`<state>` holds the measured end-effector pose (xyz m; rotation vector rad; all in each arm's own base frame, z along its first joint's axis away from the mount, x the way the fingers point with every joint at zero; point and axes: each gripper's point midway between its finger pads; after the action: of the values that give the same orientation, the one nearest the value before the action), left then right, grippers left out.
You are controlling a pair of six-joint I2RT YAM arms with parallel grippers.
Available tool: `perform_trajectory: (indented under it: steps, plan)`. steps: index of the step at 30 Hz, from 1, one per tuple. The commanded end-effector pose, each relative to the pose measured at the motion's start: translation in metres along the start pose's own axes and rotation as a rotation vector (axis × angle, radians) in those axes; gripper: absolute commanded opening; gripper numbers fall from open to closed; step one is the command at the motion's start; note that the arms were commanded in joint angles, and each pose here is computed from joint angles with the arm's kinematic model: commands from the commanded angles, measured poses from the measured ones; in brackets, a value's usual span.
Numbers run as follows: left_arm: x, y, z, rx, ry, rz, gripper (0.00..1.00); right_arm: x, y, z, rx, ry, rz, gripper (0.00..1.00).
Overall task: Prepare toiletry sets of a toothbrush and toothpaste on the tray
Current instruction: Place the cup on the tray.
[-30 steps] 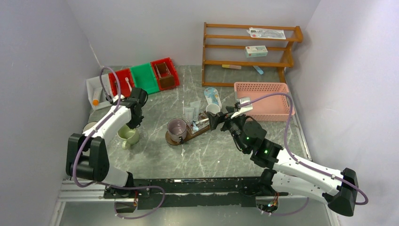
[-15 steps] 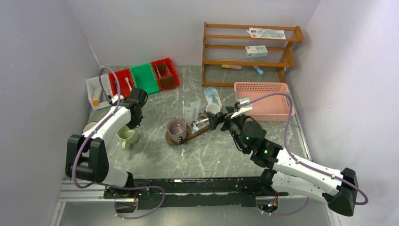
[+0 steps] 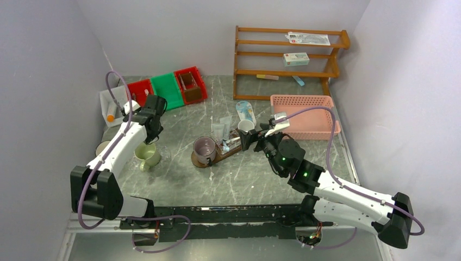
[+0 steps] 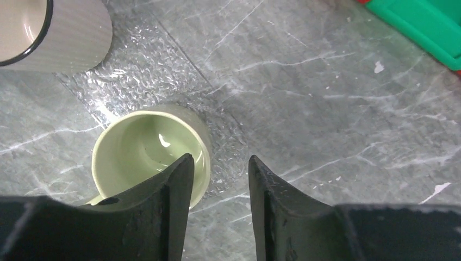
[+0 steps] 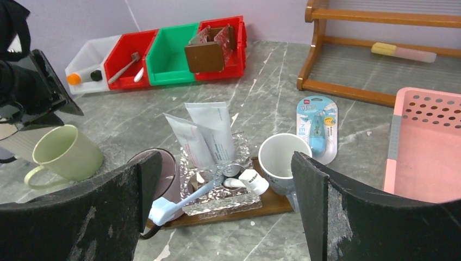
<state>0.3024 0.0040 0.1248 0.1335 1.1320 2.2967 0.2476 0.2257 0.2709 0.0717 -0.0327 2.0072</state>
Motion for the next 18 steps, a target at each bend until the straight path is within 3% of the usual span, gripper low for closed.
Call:
perform_trajectory:
  steps: [1,9,18]
  plan:
    - [-0.019,0.018,0.017,-0.016,-0.005,-0.078,0.49,-0.003,-0.001,0.009,-0.016,-0.005,-0.021,0.93]
    - [-0.056,0.021,0.044,-0.070,-0.097,-0.225,0.73,-0.012,0.001,0.010,-0.033,0.000,-0.061,0.94]
    - [-0.095,-0.014,0.059,-0.052,-0.098,-0.353,0.80,-0.030,0.007,0.016,-0.063,-0.004,-0.142,0.98]
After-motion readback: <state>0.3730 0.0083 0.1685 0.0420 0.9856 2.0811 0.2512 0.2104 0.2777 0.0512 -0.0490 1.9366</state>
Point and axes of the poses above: each gripper's point midway between its finger pads, its own y axis back along the fingers, its own x axis along the line the jaws close on, z = x × y, and after that the axes turned 7 degrees about y, right-handed
